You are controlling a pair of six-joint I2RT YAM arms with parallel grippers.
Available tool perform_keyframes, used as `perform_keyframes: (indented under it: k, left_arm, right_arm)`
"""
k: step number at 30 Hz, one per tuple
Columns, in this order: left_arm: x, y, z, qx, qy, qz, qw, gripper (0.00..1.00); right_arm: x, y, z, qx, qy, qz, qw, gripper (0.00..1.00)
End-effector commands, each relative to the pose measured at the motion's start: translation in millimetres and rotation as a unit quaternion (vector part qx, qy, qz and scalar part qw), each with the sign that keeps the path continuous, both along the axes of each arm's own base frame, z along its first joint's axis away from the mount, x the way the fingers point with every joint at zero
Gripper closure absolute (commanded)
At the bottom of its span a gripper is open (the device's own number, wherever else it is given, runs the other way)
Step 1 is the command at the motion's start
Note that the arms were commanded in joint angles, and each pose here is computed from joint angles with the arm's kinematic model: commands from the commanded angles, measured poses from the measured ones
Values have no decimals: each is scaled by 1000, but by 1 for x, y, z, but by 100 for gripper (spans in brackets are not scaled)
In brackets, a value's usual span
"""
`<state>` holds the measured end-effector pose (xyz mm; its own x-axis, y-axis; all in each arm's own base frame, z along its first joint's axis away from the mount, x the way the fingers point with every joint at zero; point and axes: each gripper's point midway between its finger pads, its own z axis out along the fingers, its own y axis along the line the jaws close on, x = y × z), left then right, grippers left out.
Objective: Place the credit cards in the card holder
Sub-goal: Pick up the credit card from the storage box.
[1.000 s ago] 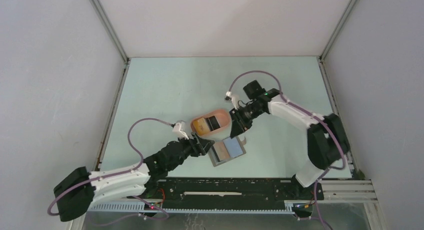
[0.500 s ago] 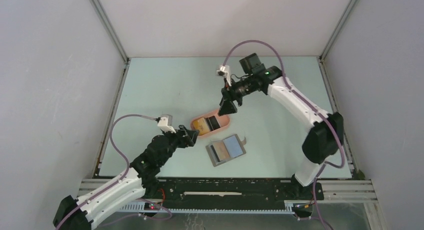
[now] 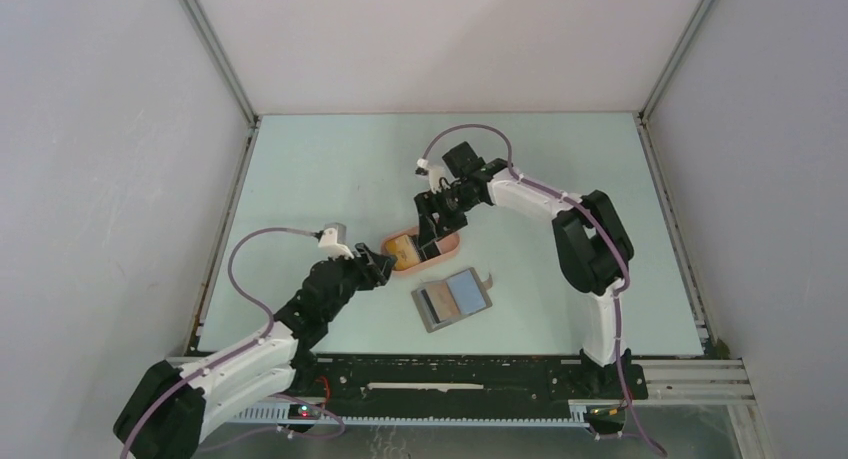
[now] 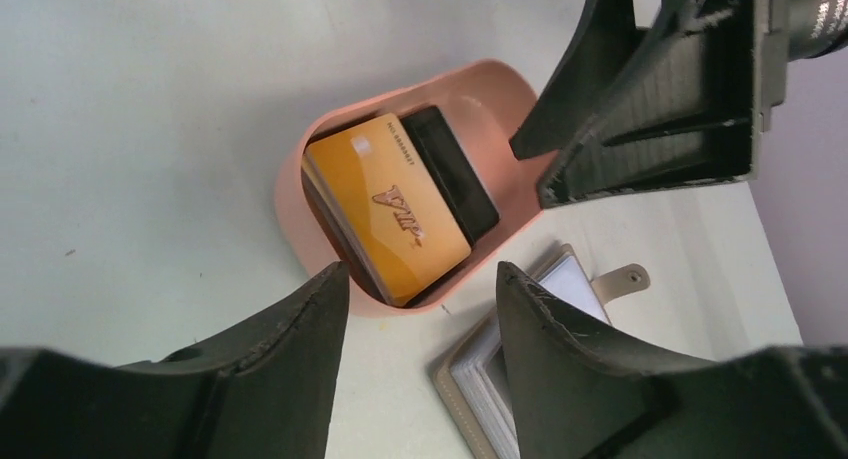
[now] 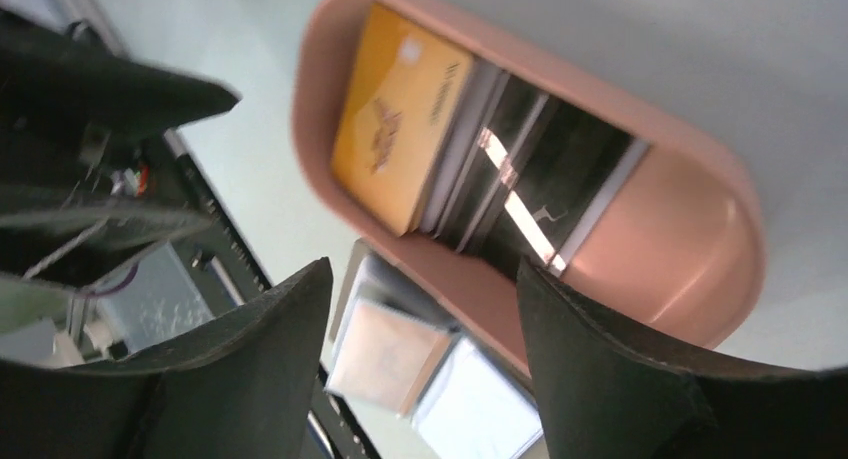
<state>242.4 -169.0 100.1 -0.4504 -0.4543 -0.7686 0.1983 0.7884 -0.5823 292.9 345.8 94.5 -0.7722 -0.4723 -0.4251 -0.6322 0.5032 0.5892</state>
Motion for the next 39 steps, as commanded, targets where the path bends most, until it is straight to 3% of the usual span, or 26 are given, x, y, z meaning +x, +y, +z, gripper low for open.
perform_keyframes:
  k: [1, 10, 25, 30, 39]
  left_arm:
    - [7, -3, -3, -14, 4, 7, 1000, 40]
    - [14, -3, -25, 18, 39, 18, 999, 47]
    - [20, -15, -42, 35, 63, -5, 997, 64]
    - [21, -18, -46, 42, 68, -13, 997, 71]
    - [21, -20, -46, 40, 68, -16, 997, 74]
  right_arm:
    - [36, 15, -8, -28, -25, -81, 996, 21]
    - [39, 10, -38, -72, -24, -108, 991, 7]
    - [25, 18, -66, -91, 20, -116, 989, 6]
    - [10, 33, -52, -41, 67, -93, 993, 9]
    - [-6, 46, 1, 67, 115, -49, 990, 14]
